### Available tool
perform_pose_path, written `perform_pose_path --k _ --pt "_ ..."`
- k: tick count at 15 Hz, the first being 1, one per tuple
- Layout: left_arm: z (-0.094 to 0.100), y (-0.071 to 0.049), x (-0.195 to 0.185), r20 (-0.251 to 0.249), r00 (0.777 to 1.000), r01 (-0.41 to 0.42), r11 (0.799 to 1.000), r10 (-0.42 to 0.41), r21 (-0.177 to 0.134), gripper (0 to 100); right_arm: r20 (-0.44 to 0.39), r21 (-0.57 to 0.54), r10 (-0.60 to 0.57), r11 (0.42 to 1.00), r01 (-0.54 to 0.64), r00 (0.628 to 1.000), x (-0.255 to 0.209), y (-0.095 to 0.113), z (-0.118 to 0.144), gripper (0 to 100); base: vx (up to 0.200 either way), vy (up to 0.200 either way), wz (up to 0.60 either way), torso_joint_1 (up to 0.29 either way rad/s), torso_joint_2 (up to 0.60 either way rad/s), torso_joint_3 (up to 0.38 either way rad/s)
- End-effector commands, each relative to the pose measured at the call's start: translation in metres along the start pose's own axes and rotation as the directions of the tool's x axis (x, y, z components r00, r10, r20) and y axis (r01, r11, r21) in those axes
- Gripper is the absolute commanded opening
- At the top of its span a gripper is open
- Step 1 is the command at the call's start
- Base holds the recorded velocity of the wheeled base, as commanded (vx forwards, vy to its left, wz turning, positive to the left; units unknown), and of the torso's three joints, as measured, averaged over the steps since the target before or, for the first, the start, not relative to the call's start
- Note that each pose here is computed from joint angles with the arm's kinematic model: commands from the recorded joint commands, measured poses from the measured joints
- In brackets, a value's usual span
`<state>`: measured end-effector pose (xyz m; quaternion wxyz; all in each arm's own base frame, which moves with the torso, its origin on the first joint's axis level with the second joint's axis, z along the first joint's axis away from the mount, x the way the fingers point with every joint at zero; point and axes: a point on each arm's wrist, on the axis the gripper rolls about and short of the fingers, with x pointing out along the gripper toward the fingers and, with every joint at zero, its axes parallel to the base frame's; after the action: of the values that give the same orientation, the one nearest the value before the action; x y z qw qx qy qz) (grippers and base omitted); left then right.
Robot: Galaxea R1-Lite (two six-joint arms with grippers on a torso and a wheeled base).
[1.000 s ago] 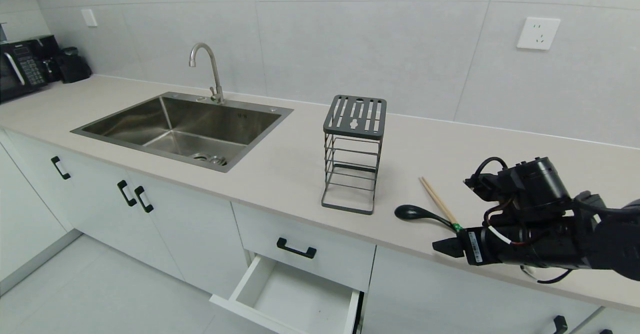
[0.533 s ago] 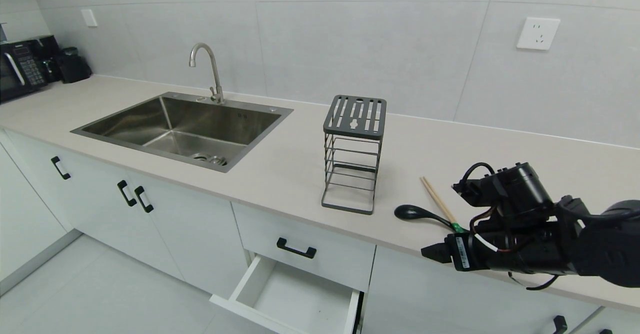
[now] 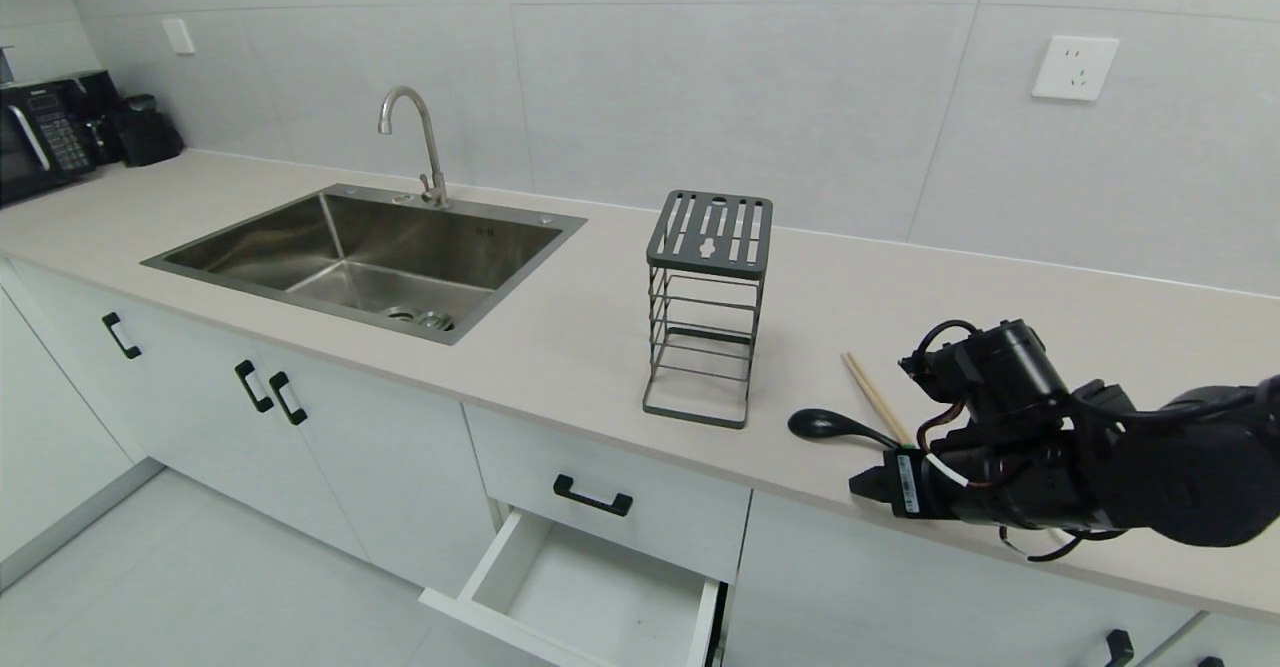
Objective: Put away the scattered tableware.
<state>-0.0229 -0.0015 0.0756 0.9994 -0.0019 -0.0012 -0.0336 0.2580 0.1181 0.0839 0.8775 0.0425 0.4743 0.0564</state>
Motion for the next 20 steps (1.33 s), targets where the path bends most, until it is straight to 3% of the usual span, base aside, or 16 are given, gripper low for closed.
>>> perform_pose_path --k 1,3,8,13,18,20 --pt "0.0 0.0 0.0 -0.001 1.0 -0.001 1.0 0.001 -0.001 100 -0.009 0.0 -0.004 1.0 0.004 1.0 0.003 0.0 0.0 0 0.0 0.0 0.0 0.0 0.0 0.0" --pt "0.0 0.0 0.0 -0.001 1.0 0.0 1.0 0.0 -0.001 100 -0.04 0.006 -0.021 1.0 0.021 0.999 0.004 -0.003 -0.002 0 0.0 0.0 0.0 0.0 0.0 0.0" --pt "0.0 0.0 0.0 -0.001 1.0 0.0 1.0 0.0 -0.001 100 -0.011 0.031 -0.023 0.999 0.024 1.0 0.003 -0.007 0.007 0 0.0 0.0 0.0 0.0 0.0 0.0" --pt "0.0 0.0 0.0 -0.001 1.0 0.0 1.0 0.0 -0.001 100 0.159 0.078 0.017 0.996 -0.03 0.987 -0.053 -0.017 0.018 0 0.0 0.0 0.0 0.0 0.0 0.0" --pt "0.0 0.0 0.0 -0.001 1.0 0.0 1.0 0.0 -0.001 100 0.234 0.047 0.063 0.996 -0.076 0.97 -0.092 -0.021 -0.004 0 0.0 0.0 0.0 0.0 0.0 0.0" --pt "0.0 0.0 0.0 -0.001 1.0 0.0 1.0 0.0 -0.001 100 0.308 0.046 0.088 0.993 -0.107 0.947 -0.111 -0.023 -0.004 0 0.0 0.0 0.0 0.0 0.0 0.0"
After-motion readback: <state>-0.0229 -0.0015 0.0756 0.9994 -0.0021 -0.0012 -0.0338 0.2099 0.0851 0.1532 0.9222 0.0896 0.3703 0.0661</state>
